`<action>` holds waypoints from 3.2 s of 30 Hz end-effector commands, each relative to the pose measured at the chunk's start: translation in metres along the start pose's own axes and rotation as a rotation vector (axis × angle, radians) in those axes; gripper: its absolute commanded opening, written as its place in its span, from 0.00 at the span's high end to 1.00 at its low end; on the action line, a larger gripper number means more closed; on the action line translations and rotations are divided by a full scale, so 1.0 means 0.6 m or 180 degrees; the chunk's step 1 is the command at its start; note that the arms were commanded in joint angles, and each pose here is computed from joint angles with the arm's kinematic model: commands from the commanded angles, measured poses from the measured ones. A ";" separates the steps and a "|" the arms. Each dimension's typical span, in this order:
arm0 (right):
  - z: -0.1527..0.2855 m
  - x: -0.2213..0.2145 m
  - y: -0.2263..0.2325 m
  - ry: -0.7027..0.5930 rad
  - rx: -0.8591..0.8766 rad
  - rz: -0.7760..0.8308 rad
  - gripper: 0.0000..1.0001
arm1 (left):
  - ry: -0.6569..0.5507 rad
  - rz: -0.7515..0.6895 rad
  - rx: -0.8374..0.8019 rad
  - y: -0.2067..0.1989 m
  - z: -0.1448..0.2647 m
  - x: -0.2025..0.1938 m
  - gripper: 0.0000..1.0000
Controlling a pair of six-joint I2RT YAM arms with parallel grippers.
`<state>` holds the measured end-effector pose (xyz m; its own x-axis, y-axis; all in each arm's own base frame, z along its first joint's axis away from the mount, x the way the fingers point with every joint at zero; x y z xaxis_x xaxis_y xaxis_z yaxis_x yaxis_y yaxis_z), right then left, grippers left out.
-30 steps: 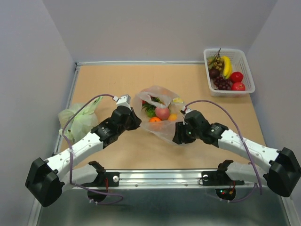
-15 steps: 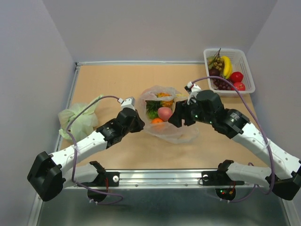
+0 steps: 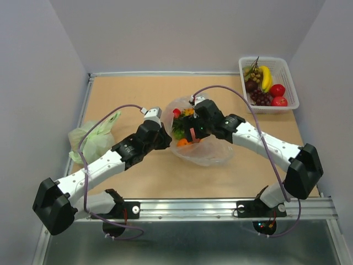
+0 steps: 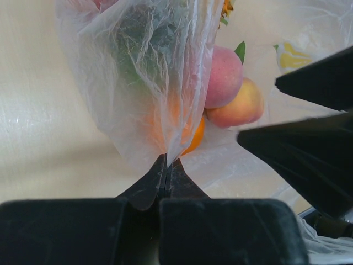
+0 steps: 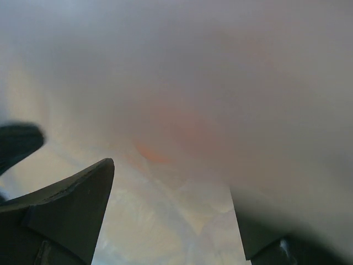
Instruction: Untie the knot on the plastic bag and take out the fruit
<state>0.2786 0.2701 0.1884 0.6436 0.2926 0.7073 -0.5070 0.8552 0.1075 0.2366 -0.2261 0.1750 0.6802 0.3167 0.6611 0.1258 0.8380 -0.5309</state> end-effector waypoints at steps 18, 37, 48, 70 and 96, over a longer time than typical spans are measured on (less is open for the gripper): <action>-0.123 0.009 -0.031 -0.0588 -0.0398 0.0067 0.73 | -0.0064 -0.0094 -0.0133 0.011 0.011 -0.013 0.99; 0.195 0.206 -0.005 -0.1763 0.0187 0.0571 0.87 | -0.0192 0.0082 0.0314 0.026 -0.011 0.009 0.99; 0.246 0.313 -0.327 -0.2263 -0.1580 -0.0349 0.87 | -0.0180 0.0085 0.0263 0.028 -0.003 0.004 1.00; 0.141 0.232 -0.579 -0.1779 -0.1986 -0.1396 0.00 | -0.0156 0.0030 0.0139 0.023 0.011 0.002 0.99; 0.076 0.022 0.133 -0.0859 0.0540 0.0402 0.41 | -0.0057 -0.0021 0.0262 0.029 -0.010 -0.007 0.99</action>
<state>0.1991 0.3192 0.2677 0.3690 0.2476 0.8958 -0.7536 0.6439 0.1325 0.2360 -0.2114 0.1446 0.6895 0.3126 0.6533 0.0434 0.8826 -0.4681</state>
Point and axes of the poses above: each gripper's point midway between its finger pads, its own z axis back along the fingers, its own y axis along the line the jaws close on, x = y × z, the point moved 2 cm from there along z, back along the fingers, and after that the axes turned 5 degrees about z, right-handed, at the moved point
